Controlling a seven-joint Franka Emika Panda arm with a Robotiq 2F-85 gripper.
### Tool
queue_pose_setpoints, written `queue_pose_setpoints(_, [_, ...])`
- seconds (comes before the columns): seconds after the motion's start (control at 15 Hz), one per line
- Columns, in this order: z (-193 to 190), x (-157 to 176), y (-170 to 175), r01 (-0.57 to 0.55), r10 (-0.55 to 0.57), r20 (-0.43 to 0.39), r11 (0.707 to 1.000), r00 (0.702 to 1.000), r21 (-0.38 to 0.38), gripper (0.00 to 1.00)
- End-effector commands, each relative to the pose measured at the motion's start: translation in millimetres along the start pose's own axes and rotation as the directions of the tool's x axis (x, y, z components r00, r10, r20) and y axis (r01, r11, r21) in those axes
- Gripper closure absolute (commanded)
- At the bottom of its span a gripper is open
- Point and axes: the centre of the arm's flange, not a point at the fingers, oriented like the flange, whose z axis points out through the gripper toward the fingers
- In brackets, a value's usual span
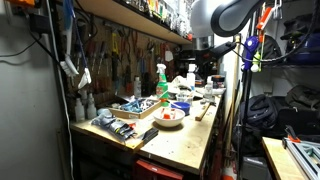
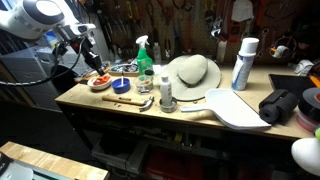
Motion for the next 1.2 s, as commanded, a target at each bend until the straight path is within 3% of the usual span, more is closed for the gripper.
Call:
queue_pose_setpoints(0.0, [-22, -27, 43, -0.089, 0.096, -0.075, 0.991, 0.993, 0.096, 0.96])
queue_pose_setpoints(0.47, [-42, -45, 79, -0.214, 0.245, -0.13, 0.953, 0.961, 0.215, 0.96])
queue_pose_setpoints(0.67, [-36, -45, 65, -0.168, 0.2, -0.128, 0.959, 0.971, 0.227, 0.96])
queue_pose_setpoints(1.13, [13, -36, 4, -0.071, 0.088, -0.098, 0.985, 0.991, 0.158, 0.96])
